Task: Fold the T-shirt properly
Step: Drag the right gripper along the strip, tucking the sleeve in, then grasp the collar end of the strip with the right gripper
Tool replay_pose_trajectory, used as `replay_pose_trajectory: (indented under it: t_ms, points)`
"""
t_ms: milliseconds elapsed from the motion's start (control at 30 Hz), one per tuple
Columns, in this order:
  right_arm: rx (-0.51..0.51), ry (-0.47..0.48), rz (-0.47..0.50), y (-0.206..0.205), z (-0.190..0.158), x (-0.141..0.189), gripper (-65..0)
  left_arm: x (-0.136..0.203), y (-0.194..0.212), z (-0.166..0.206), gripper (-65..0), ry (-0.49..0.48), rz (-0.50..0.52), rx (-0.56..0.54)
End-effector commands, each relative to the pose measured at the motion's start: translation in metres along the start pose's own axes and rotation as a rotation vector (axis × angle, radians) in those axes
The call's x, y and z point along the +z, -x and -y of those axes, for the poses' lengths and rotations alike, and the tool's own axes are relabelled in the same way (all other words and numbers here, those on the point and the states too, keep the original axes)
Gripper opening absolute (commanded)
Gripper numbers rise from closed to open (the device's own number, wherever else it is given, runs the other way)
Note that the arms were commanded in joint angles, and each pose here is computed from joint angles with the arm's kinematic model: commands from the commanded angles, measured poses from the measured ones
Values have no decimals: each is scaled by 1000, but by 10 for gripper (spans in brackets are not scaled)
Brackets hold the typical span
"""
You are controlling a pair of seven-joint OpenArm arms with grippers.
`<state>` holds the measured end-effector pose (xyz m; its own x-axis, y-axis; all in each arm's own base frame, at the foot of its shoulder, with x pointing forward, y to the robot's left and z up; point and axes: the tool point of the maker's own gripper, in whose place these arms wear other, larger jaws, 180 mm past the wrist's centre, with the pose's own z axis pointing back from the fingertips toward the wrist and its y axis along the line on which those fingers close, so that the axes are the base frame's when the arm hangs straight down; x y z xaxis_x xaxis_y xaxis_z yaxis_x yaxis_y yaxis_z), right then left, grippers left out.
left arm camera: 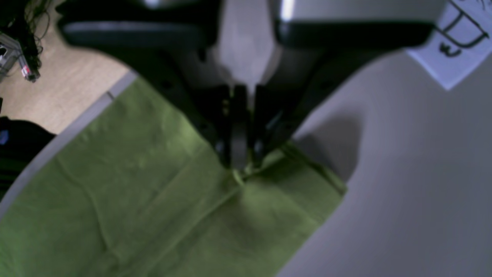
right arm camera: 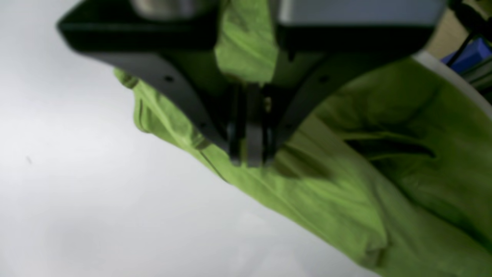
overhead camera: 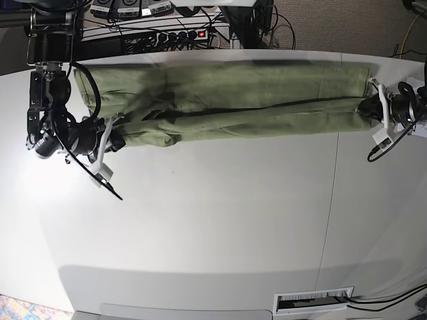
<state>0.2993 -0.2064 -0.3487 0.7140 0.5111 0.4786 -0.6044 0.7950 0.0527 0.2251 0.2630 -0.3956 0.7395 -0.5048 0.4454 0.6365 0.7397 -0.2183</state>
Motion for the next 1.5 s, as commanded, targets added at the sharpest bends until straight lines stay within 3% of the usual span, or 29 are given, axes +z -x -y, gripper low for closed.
replay_pose_trajectory:
  t_ms: [0,200,333,433,500,700,900,1233,1367,1467]
  points:
    - [16,29,22,-7,8,9,-650,12,-6,-10,-650,-28,2,-16]
    - [22,70,-18,4,14,8,-650,12,-10,-10,-650,-28,24,-17]
    - [24,70,39,-7,14,8,-473,13,-18,-10,-643,-30,59,-20]
    - [21,52,88,-19,7,5,-462,15,-27,-12,-454,-36,101,-25]
    - [20,23,125,-29,-4,2,-462,18,-32,-15,-396,-45,125,-18]
    - [22,-39,235,-60,-37,-6,-462,44,-57,-33,-394,-113,215,-8]
    - [-3,-107,275,-74,-64,-18,-463,70,-59,-33,-394,-70,294,123]
    - [93,-143,171,-65,-97,-42,-463,44,-12,-5,-354,-4,286,275]
    - [136,-182,130,-59,-115,-50,-463,32,-4,-8,-354,-39,281,334]
    - [165,-159,90,-51,-117,-56,-463,28,-3,-9,-354,-49,286,351]
